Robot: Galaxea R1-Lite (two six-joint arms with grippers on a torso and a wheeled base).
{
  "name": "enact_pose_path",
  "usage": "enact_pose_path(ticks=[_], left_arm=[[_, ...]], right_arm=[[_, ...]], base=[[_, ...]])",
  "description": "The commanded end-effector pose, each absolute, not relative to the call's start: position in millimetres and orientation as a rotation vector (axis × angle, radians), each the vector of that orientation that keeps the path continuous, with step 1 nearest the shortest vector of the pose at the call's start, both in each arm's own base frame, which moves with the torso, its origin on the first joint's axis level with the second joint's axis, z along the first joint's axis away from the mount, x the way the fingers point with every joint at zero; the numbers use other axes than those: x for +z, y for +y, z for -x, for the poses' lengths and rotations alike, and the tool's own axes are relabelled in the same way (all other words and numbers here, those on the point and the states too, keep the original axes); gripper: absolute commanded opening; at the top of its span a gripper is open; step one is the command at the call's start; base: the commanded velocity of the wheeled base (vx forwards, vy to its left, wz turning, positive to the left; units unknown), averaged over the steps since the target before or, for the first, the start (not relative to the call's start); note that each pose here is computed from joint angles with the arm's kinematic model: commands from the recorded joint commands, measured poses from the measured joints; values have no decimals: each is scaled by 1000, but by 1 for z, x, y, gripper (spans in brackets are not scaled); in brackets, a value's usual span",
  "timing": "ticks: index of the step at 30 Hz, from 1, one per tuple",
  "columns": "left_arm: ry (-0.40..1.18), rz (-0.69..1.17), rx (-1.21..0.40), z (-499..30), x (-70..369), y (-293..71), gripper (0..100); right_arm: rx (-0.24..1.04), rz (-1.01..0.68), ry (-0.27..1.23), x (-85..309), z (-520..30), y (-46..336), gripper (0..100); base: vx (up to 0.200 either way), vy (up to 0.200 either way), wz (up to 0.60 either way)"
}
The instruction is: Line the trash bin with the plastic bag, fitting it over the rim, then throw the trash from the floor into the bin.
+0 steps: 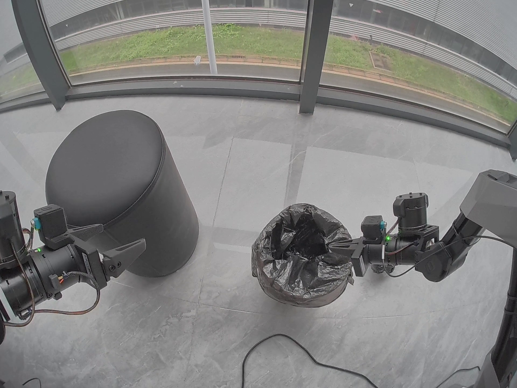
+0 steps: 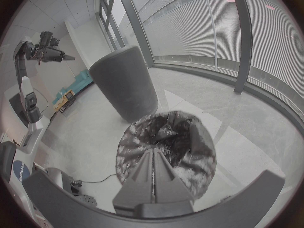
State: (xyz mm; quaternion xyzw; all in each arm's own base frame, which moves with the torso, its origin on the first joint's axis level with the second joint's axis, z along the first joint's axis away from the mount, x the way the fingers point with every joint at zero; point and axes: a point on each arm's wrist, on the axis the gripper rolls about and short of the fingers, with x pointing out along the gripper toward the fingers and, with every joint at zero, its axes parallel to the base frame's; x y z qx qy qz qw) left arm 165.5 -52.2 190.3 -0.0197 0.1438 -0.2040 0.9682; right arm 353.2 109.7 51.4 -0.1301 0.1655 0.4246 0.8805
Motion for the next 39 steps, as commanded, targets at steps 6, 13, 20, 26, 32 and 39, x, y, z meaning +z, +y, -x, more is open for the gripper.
enact_pose_path(ticks=[6,13,20,26,32,39], left_arm=[[269,32,-459,-150,189,-49,100],[293,-72,-486,-140,173,-44,100],[261,-69,-466,-136,177,-40,100],[263,-65,-433,-136,177,-35,100],[264,-65,-419,-137,176,-33,100],[270,-64,-413,-136,174,-32,100]], right_arm=[[831,279,371,44,-357,95,0],[834,311,311,26,-399,129,0],[770,345,346,2,-411,144,0],[746,359,367,-6,-410,144,0],[657,371,342,5,-418,135,0],[589,366,335,19,-419,109,0]], base=[[0,0,0],[0,0,0],[0,0,0],[0,0,0],[0,0,0],[0,0,0]])
